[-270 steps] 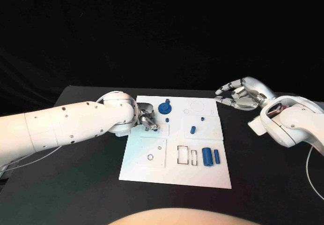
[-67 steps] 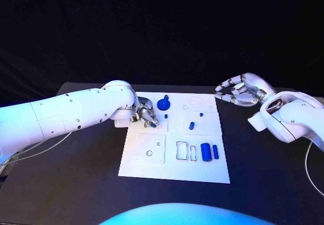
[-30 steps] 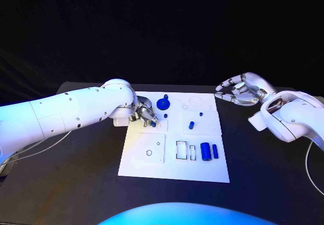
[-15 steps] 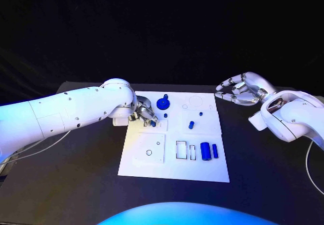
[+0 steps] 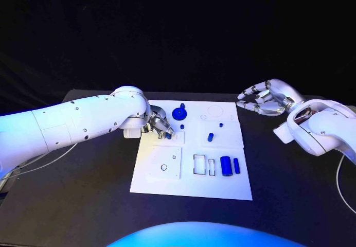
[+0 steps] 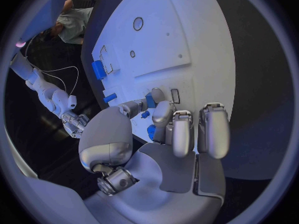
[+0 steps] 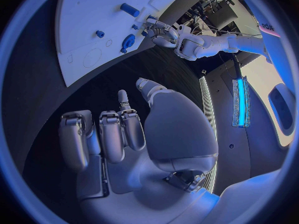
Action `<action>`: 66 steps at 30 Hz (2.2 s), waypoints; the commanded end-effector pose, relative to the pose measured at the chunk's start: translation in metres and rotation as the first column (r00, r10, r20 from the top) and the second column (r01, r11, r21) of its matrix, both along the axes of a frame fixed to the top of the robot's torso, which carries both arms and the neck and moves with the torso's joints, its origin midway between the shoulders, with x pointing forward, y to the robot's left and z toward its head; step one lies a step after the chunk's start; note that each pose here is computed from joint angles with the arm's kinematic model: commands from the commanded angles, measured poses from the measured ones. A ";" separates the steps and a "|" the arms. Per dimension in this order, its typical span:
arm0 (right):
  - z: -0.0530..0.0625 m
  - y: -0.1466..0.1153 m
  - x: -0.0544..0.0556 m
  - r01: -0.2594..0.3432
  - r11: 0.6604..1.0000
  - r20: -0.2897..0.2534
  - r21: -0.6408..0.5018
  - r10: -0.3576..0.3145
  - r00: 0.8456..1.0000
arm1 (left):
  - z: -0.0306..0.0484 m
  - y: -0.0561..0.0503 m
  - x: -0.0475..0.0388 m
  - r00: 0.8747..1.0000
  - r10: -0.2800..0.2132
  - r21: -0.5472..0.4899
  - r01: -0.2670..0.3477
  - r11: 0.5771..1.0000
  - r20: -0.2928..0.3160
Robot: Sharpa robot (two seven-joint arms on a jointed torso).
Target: Assemble the parts on the task board
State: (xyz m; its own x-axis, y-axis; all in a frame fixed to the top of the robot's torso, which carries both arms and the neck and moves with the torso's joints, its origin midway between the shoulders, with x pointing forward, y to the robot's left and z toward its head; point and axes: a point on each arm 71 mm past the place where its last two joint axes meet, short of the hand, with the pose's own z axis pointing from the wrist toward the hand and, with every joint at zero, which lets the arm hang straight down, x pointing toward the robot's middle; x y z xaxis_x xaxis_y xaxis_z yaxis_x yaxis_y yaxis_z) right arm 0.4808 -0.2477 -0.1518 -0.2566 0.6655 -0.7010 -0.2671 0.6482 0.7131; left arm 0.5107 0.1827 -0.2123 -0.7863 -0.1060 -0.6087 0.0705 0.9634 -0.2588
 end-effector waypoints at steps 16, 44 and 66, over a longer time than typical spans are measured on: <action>0.000 0.001 0.000 -0.015 1.000 0.002 -0.006 0.015 1.000 | -0.0119 0.000 -0.0072 0.997 -0.032 0.050 0.035 0.998 -0.065; -0.001 0.000 0.001 -0.011 1.000 0.005 -0.004 0.011 1.000 | 0.0020 -0.001 -0.0072 1.000 -0.007 -0.006 0.007 1.000 -0.001; -0.005 -0.003 0.003 -0.001 1.000 -0.002 -0.007 0.000 1.000 | 0.0841 0.030 0.0306 0.978 0.095 -0.078 -0.082 0.994 0.188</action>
